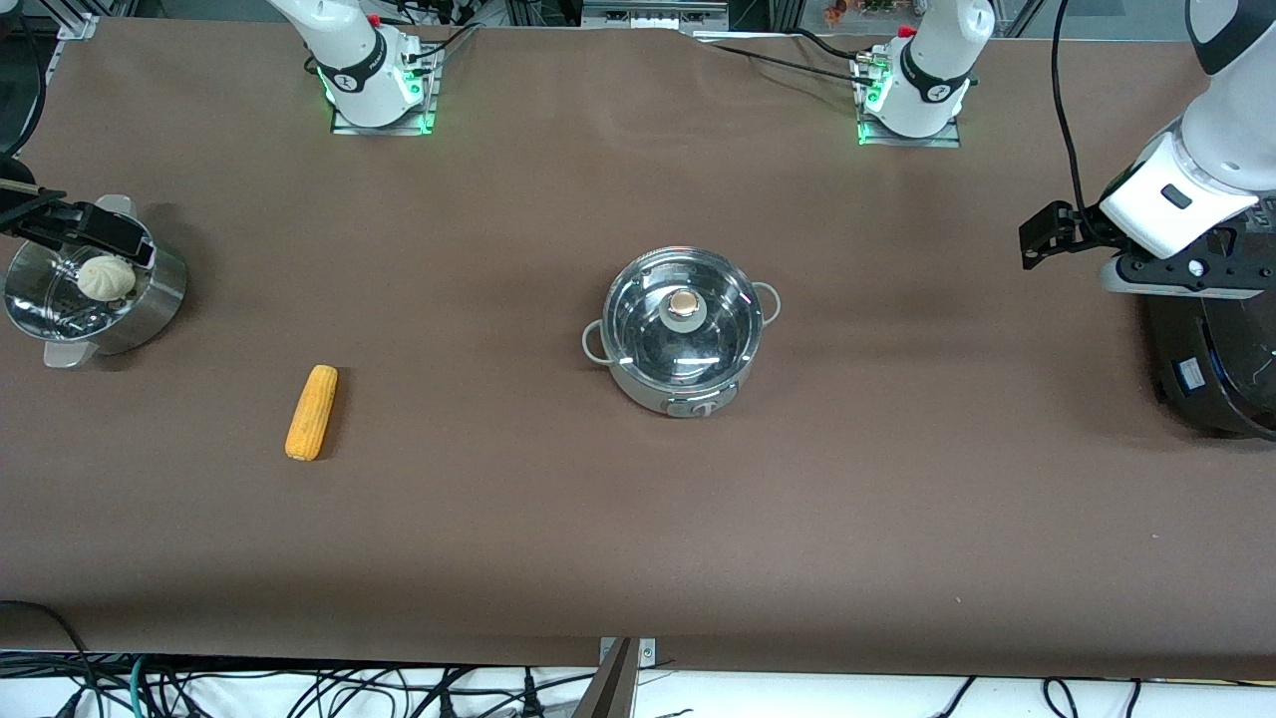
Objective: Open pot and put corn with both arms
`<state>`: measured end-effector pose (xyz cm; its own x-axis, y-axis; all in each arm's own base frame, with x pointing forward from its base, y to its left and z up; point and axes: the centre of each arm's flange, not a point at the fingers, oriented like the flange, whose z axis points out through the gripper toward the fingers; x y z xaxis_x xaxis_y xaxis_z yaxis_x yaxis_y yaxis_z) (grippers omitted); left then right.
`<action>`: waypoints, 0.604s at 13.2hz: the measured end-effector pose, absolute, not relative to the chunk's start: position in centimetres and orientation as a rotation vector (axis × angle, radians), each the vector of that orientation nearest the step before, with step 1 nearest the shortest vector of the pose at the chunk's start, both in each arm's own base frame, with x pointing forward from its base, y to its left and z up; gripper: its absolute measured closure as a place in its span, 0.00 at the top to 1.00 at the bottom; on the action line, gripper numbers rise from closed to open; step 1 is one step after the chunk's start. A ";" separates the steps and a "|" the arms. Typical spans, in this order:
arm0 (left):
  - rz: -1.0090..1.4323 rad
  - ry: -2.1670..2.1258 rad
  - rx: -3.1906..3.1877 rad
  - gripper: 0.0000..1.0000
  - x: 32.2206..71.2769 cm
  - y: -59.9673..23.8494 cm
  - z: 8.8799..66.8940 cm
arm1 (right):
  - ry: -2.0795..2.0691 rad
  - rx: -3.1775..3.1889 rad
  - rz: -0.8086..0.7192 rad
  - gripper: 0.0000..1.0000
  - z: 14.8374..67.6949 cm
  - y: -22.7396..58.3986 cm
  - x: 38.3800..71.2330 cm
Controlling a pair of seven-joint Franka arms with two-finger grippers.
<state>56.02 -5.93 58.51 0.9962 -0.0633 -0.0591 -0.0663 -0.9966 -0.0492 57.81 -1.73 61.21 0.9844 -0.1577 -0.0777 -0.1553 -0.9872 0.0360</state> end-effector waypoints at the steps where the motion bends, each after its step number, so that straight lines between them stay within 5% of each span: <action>1: 0.090 0.100 -3.097 1.00 56.0 -6.1 58.5 | -0.245 3.100 -0.125 1.00 61.2 -1.7 57.8; 8: 0.097 0.081 -3.142 1.00 56.0 -5.9 58.5 | -0.245 3.100 -0.125 1.00 61.2 -1.7 57.8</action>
